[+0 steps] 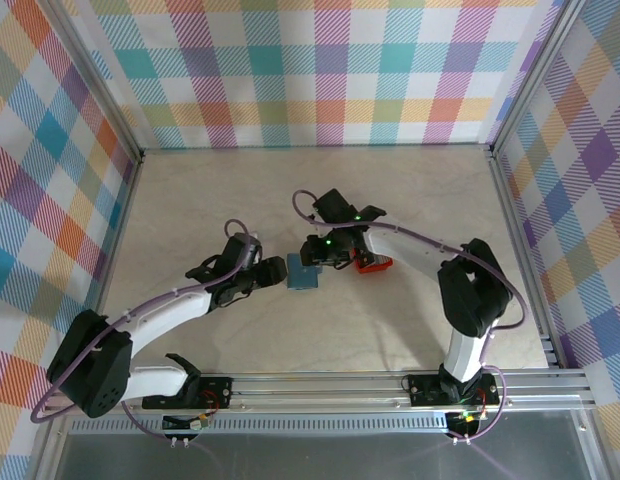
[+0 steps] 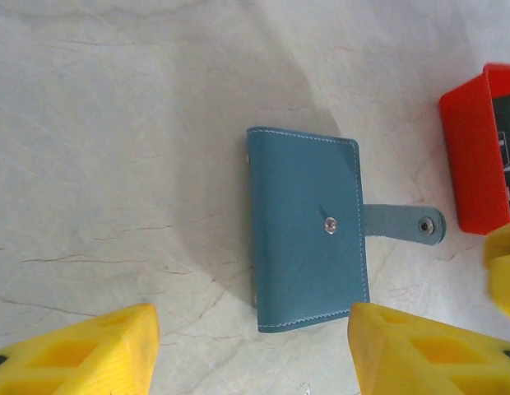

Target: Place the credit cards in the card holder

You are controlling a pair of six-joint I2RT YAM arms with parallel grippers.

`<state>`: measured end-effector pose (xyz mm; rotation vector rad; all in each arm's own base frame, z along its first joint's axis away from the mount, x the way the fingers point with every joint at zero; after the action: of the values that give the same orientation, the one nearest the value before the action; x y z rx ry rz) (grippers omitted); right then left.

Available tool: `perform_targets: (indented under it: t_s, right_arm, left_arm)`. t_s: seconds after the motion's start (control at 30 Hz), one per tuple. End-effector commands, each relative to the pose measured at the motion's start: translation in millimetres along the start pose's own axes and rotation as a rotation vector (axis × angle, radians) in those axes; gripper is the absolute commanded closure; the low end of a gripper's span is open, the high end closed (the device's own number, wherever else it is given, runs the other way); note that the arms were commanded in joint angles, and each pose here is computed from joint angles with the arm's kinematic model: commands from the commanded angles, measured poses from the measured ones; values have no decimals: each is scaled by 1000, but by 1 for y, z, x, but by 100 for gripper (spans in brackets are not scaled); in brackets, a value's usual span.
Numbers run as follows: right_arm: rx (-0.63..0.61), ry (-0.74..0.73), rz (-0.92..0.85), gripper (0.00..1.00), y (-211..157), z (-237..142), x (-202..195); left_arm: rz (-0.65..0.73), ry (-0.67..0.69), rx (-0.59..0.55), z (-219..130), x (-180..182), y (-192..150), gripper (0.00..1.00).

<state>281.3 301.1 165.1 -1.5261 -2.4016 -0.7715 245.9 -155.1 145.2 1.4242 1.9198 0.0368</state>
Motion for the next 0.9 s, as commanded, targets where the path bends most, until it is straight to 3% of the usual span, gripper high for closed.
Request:
perform_targets:
  t_s: [0.0,0.33,0.53,0.87]
  right_arm:
    - [35,-19,51,68,5,17,1]
    - [93,-79,133,66,-1,43,-22]
    - [98,-56,155,66,-5,46,-34]
    - [104,-32,164,66,-5,52,-41]
  left_arm:
    - [-56,-7,28,-5,10,-5,39]
    - [-64,-74,67,3,7,-9,40]
    - [-68,-85,93,12,6,-11,48]
    - [-81,-97,133,36,4,-12,73]
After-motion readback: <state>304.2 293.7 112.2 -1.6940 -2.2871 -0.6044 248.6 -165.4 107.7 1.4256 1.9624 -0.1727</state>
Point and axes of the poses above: each hand's point on the last joint's axis, 136 mm out from that joint toward the fingers, its own z axis out along the fingers, its own x axis along the line the jaws close on, y = z × x, the point moved 7 cm from there along -z, back along the fingers, and after that the axes turned 8 degrees about -z, right-handed, at the moved point
